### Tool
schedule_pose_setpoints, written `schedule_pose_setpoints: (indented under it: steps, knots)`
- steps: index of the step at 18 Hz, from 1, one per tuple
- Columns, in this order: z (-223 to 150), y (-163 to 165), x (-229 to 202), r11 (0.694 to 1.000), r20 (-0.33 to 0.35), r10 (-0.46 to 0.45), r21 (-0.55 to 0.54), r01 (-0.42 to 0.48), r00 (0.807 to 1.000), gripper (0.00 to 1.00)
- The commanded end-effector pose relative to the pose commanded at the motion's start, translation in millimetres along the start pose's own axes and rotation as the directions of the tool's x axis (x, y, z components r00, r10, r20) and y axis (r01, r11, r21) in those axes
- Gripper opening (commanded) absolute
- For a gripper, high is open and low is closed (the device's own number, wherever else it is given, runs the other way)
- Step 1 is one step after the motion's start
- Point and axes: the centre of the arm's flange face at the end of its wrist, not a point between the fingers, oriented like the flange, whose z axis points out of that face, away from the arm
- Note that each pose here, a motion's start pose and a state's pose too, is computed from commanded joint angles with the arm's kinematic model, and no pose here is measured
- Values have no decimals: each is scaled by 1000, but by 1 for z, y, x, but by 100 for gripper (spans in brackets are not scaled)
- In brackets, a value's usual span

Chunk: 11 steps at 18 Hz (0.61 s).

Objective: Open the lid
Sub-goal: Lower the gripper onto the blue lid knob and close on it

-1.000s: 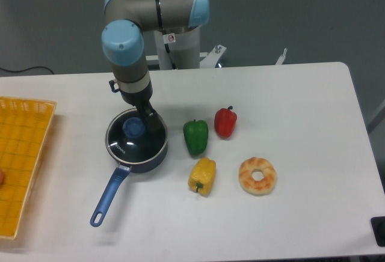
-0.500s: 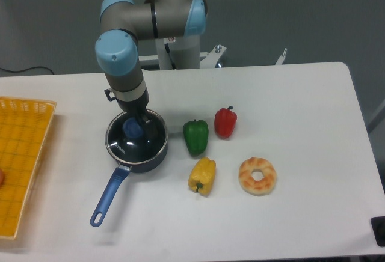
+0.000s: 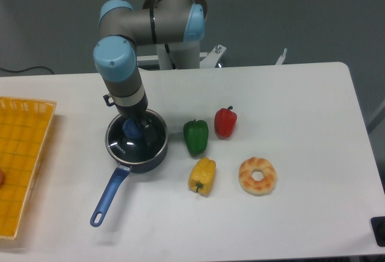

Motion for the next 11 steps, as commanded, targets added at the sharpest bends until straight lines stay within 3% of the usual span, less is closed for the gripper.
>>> schedule_pose_setpoints:
  steps: [11]
  knots:
    - [9,-3,-1,1000,-15,7,-5,-7,1000,96]
